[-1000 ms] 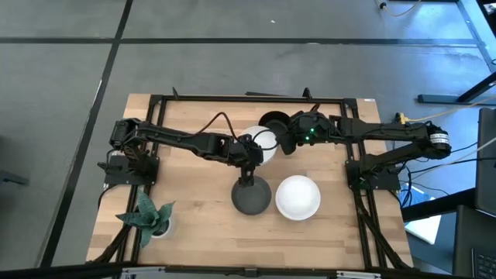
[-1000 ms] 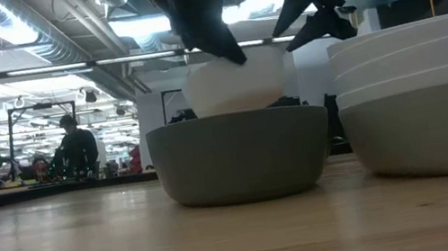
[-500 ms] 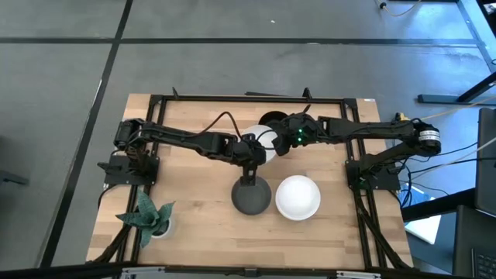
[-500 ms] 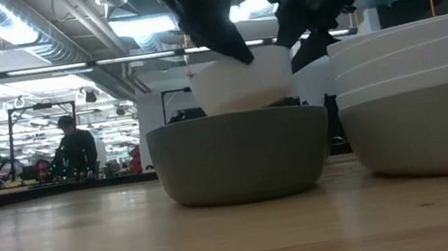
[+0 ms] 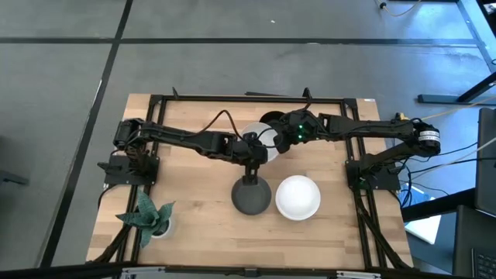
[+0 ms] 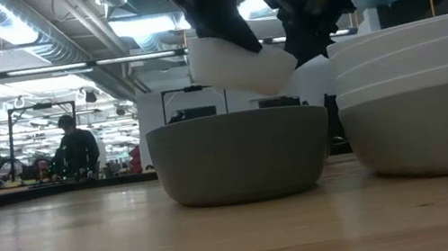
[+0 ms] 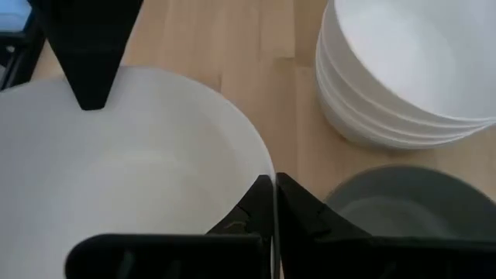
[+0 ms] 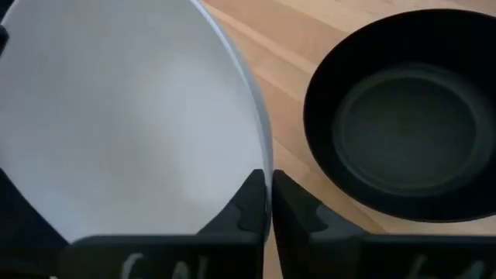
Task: Nest bowls inside each other
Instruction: Stack the white bowl on the white bowl
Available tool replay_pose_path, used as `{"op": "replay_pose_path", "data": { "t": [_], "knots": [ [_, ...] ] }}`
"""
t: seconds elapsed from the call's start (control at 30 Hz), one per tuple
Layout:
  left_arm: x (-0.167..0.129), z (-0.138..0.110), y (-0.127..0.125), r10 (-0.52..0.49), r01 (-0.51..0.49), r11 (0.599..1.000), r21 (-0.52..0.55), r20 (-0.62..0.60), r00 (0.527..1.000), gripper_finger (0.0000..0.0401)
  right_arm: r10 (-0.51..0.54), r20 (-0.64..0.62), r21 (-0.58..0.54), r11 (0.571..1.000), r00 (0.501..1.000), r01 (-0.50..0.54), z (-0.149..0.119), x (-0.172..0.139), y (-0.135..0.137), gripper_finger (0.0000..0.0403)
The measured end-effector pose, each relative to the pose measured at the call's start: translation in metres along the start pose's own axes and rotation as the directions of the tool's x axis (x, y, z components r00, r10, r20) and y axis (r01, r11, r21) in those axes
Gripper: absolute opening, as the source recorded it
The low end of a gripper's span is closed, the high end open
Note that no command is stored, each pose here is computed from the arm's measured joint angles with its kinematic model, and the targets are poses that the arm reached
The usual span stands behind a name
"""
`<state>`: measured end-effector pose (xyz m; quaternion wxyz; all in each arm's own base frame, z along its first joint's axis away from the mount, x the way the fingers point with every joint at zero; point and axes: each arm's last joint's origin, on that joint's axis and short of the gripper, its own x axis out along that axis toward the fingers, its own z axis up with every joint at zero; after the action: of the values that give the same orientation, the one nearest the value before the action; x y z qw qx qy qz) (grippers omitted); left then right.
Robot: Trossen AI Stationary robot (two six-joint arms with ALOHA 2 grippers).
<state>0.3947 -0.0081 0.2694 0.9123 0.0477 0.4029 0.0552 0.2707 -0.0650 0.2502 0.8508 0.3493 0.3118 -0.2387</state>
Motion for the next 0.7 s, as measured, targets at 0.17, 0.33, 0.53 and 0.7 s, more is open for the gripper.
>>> {"op": "replay_pose_path", "data": {
  "t": [0.17,0.33,0.53,0.7],
  "knots": [
    [0.0,0.006,0.0,-0.012,0.012,1.0,0.008,0.066,0.998,0.0011,0.011,-0.018,-0.013,1.0,1.0,-0.011,0.0,0.0,-0.002,0.0006],
    [-0.001,0.013,-0.001,-0.029,0.029,1.0,0.003,0.138,0.99,0.0045,0.03,-0.028,-0.02,0.999,0.999,-0.03,0.001,-0.001,-0.001,0.0006],
    [-0.001,0.016,0.0,-0.022,0.023,1.0,-0.005,0.167,0.986,0.0088,0.036,-0.035,-0.038,0.999,0.999,-0.037,0.0,-0.001,0.0,0.0006],
    [-0.001,0.016,0.0,-0.014,0.016,1.0,-0.007,0.168,0.986,0.0118,0.035,-0.037,-0.039,0.999,0.999,-0.037,0.0,-0.001,0.0,0.0006]
  ]
}}
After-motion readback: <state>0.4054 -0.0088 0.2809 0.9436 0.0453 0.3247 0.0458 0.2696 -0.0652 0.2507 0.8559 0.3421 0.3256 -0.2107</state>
